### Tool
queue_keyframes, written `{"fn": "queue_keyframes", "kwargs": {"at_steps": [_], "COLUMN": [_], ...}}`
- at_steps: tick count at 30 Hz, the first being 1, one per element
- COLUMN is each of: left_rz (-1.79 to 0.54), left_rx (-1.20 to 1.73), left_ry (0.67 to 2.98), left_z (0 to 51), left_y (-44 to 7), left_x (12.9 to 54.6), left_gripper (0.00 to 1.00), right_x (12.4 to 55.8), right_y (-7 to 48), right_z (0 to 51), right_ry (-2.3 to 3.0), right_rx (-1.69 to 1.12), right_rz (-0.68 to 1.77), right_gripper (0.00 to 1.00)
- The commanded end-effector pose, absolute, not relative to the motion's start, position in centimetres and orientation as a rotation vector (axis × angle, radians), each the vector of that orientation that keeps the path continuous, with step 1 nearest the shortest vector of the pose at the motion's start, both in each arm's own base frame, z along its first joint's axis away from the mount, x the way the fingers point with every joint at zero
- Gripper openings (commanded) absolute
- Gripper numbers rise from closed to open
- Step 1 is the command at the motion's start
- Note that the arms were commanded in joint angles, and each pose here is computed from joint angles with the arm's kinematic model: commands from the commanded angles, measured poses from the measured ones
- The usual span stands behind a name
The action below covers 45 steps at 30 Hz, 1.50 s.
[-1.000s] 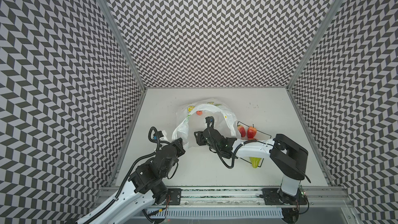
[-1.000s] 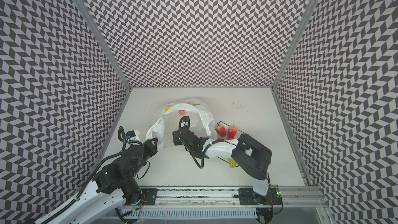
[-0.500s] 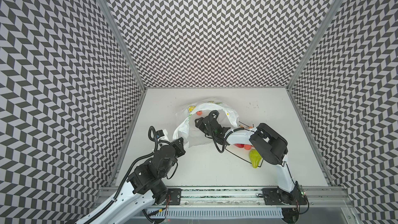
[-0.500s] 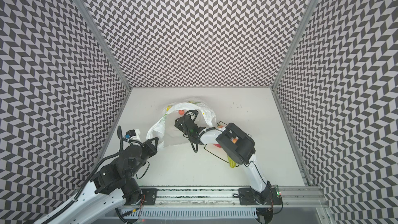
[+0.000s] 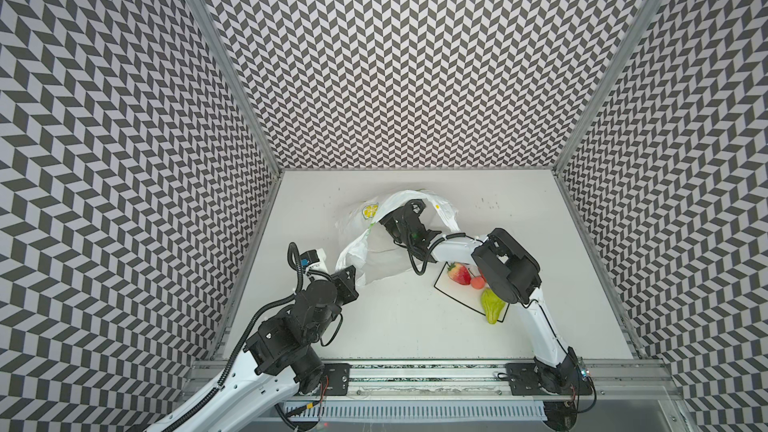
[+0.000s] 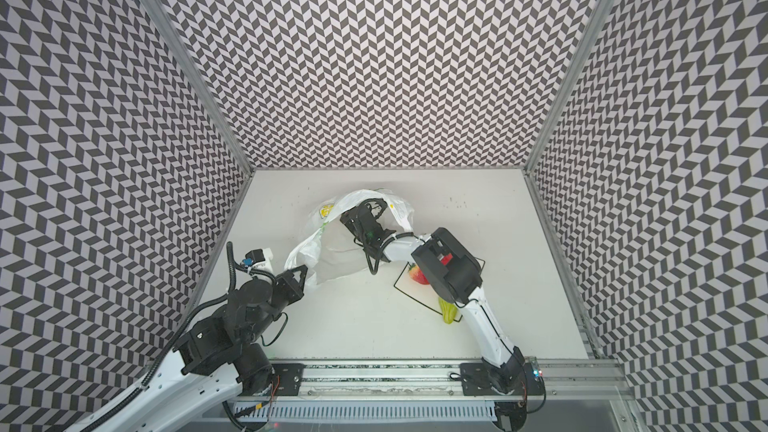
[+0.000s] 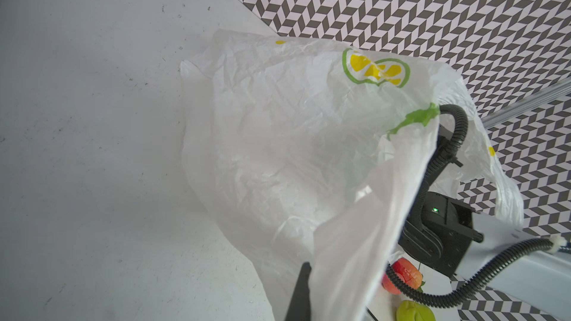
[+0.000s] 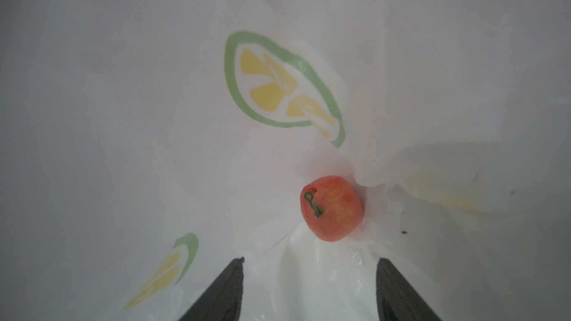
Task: Take the fake fruits out of the plastic bag
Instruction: 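Lower the right gripper onto the red cherry and grasp it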
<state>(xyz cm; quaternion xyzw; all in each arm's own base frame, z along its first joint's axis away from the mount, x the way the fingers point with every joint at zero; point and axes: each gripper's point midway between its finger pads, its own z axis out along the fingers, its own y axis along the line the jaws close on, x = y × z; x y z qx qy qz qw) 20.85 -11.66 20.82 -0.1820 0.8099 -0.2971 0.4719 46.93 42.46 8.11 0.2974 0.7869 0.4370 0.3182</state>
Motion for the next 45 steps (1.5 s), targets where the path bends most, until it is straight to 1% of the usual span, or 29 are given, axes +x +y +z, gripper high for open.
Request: {"fn": "queue_keyframes", "kwargs": {"at_steps": [1,5,12,17,23,28,33,36,39,40,42,45], "left_rz": [-0.753,-0.754,-0.752,-0.774,-0.838,-0.839,-0.859,-0.911,-0.933,-0.953,-0.945,-0.935], "left_rx": [-0.42,-0.414,-0.403,-0.389,-0.264,-0.196,-0.17,-0.086,-0.026,-0.033,-0.088,-0.249], "left_ry": [1.947,1.946,1.957,1.967,1.981,2.033,2.031,2.005,2.027,2.009,2.029,2.081], "left_z": [22.8,22.9,22.6,22.4,22.9,22.0,21.8,22.8,22.5,22.8,21.7,19.2], "left_y": [-11.8,-11.9,-12.1,-12.6,-14.6,-16.0,-16.4,-17.3,-17.6,-17.0,-15.9,-14.0], "left_x": [20.8,20.8,20.9,20.8,20.5,20.6,20.5,20.0,19.0,18.4,17.9,17.3], "left_gripper": [0.0,0.0,0.0,0.0,0.0,0.0,0.0,0.0,0.0,0.0,0.0,0.0], "right_x": [47.9,48.5,49.3,49.8,50.9,51.4,50.5,49.6,48.1,47.5,46.3,44.9], "right_y": [42.4,42.6,44.4,45.5,47.3,48.4,49.7,49.1,47.8,47.3,46.7,46.4], "right_z": [7.6,7.5,8.5,8.5,8.1,8.3,9.3,10.1,10.5,10.9,10.8,10.4], "right_ry": [2.053,2.048,2.015,1.981,1.957,1.942,1.937,1.956,2.01,2.021,2.056,2.094], "right_rx": [0.823,0.81,0.734,0.736,0.727,0.707,0.657,0.604,0.488,0.443,0.362,0.273], "right_rz": [1.146,1.159,1.268,1.338,1.395,1.433,1.522,1.5,1.401,1.368,1.3,1.221], "right_gripper": [0.63,0.6,0.6,0.6,0.58,0.55,0.56,0.59,0.63,0.64,0.65,0.66]}}
